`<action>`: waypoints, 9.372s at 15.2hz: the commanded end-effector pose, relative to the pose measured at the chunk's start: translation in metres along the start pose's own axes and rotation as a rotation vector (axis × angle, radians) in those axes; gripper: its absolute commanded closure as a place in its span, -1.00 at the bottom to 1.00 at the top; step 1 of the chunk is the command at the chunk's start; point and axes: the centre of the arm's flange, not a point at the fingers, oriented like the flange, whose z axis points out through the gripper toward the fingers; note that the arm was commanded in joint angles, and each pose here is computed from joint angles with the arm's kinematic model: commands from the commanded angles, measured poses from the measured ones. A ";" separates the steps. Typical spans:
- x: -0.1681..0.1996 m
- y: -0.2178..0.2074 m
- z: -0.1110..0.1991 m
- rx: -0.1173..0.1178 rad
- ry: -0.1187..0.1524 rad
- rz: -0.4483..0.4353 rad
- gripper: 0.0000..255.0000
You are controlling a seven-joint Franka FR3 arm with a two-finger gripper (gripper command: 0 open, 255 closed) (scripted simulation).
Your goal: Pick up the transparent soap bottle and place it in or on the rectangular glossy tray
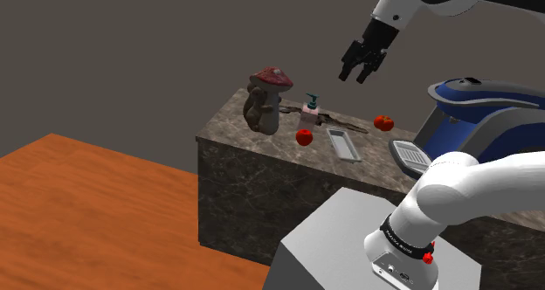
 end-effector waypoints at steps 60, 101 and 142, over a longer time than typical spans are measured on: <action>0.235 0.205 0.201 -0.149 0.088 -0.093 1.00; 0.046 0.254 0.070 -0.149 0.088 -0.093 1.00; 0.030 0.260 0.113 -0.149 0.088 -0.093 -1.00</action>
